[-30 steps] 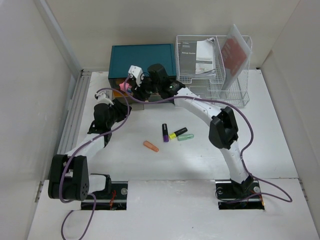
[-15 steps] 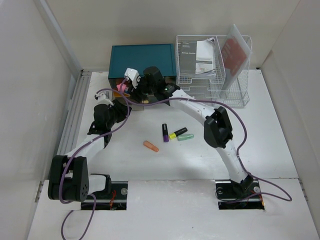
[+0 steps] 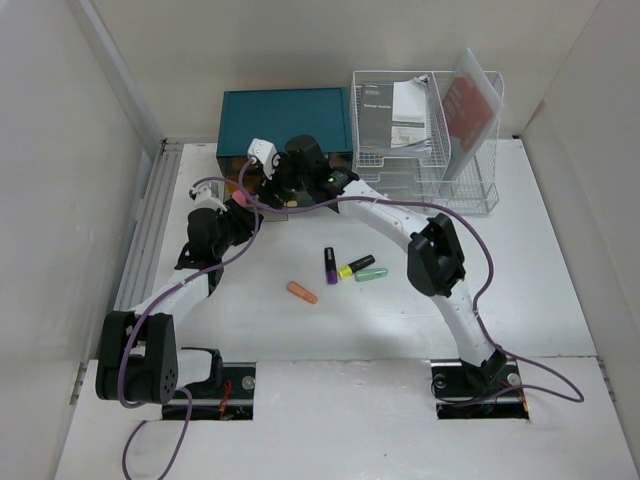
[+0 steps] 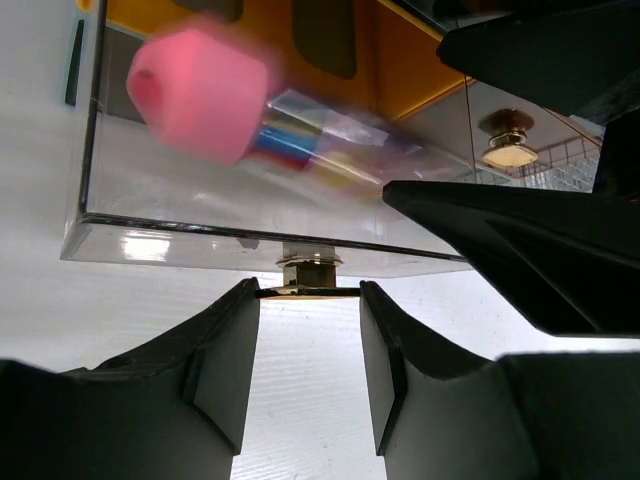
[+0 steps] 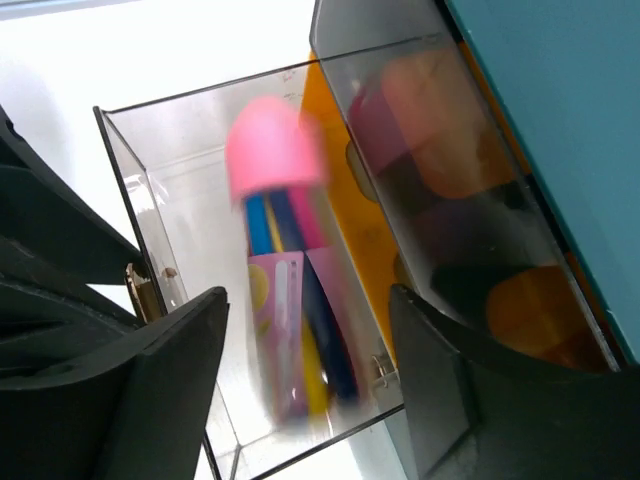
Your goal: Organize the desk
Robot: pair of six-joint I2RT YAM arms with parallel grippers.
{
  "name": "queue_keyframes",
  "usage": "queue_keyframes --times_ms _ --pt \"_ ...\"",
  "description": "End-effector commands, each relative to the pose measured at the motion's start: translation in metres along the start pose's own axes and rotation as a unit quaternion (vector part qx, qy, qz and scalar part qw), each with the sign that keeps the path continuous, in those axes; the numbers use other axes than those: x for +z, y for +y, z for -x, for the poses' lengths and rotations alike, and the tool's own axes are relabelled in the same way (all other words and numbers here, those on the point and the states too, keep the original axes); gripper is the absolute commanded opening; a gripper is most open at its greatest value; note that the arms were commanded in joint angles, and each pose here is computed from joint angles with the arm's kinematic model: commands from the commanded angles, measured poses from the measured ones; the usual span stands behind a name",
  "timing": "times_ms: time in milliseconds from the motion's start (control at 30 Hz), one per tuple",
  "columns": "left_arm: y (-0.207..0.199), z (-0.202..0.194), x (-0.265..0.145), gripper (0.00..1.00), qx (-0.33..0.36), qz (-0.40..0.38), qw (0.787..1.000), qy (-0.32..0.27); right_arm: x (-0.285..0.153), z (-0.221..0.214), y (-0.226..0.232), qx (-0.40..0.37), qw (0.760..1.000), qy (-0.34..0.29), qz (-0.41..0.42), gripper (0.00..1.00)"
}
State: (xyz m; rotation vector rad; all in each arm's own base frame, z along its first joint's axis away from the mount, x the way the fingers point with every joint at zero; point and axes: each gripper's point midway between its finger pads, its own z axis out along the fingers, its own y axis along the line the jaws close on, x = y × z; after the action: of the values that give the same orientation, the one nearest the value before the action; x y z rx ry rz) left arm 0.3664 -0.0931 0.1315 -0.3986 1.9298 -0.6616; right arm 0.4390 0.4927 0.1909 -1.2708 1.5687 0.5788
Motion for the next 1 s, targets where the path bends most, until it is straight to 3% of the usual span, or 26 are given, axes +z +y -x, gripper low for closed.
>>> queue_keyframes --times_ms 0,267,400,600,967 --pt "0.004 -0.005 -0.001 0.17 0.0 0.009 1.0 0.007 -0.019 0.044 -0.003 -0.016 0.999 -0.044 -0.011 0.72" --pt "0.001 -0.001 0.0 0.17 0.001 0.006 1.0 0.002 -0.045 0.067 -0.002 -0.012 0.998 -0.06 -0.017 0.76" --pt "-0.001 0.007 0.008 0.17 0.001 0.009 1.0 -0.001 -0.076 0.087 -0.015 -0.005 0.995 -0.07 -0.066 0.64" --pt "-0.002 0.018 0.033 0.2 -0.001 0.02 1.0 0.004 -0.125 0.096 -0.022 0.012 0.991 -0.085 -0.1 0.23" --pt "0.003 0.035 0.087 0.23 -0.005 0.047 0.999 0.023 -0.183 0.066 -0.011 0.034 0.992 -0.075 -0.096 0.22"
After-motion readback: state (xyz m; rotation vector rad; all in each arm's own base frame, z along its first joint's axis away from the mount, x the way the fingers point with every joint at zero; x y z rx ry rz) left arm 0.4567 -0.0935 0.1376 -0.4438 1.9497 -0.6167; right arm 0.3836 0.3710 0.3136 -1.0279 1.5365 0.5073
